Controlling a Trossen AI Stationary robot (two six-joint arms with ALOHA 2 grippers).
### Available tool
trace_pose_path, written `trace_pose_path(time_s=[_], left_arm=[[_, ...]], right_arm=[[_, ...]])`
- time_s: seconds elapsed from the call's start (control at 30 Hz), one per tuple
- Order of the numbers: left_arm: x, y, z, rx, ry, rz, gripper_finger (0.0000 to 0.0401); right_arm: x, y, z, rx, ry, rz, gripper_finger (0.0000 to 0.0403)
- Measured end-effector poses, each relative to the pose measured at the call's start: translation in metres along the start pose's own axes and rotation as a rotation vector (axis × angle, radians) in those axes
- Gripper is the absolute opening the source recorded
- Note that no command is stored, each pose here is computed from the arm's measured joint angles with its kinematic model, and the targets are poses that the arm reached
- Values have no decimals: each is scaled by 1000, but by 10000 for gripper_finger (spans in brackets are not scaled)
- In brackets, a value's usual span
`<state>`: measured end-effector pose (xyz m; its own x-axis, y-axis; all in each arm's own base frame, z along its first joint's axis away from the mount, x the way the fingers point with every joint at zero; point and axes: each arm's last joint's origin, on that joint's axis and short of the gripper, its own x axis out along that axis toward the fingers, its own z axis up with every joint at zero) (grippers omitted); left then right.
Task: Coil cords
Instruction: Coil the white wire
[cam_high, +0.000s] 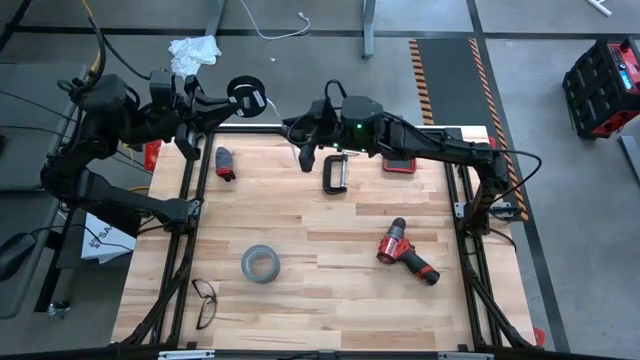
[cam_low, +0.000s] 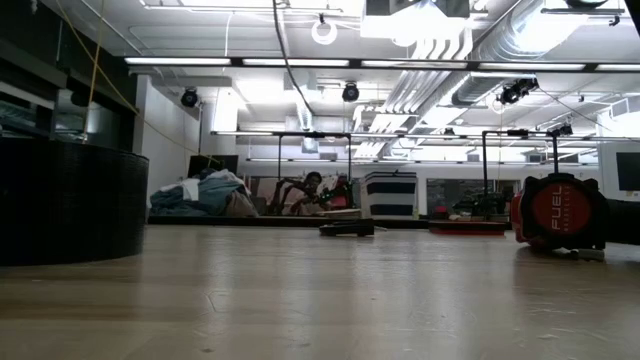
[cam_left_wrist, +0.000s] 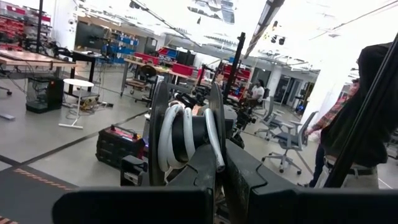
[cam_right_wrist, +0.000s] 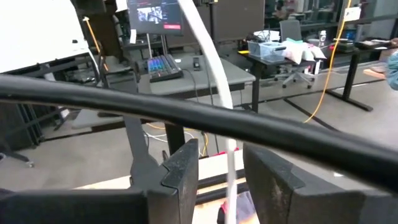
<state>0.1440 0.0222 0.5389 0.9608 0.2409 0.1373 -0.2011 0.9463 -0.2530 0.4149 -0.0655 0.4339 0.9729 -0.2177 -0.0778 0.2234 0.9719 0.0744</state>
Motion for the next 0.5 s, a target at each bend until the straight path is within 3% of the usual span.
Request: trace_pose_path(time_s=[0.33,0.5], left_arm=[[0,0,0,-1,0,0,5],[0,0,0,-9,0,0,5]], right_arm=[[0,-1,-1,-2,10,-10,118],[0,-2,-3,-4,28,-36,93]])
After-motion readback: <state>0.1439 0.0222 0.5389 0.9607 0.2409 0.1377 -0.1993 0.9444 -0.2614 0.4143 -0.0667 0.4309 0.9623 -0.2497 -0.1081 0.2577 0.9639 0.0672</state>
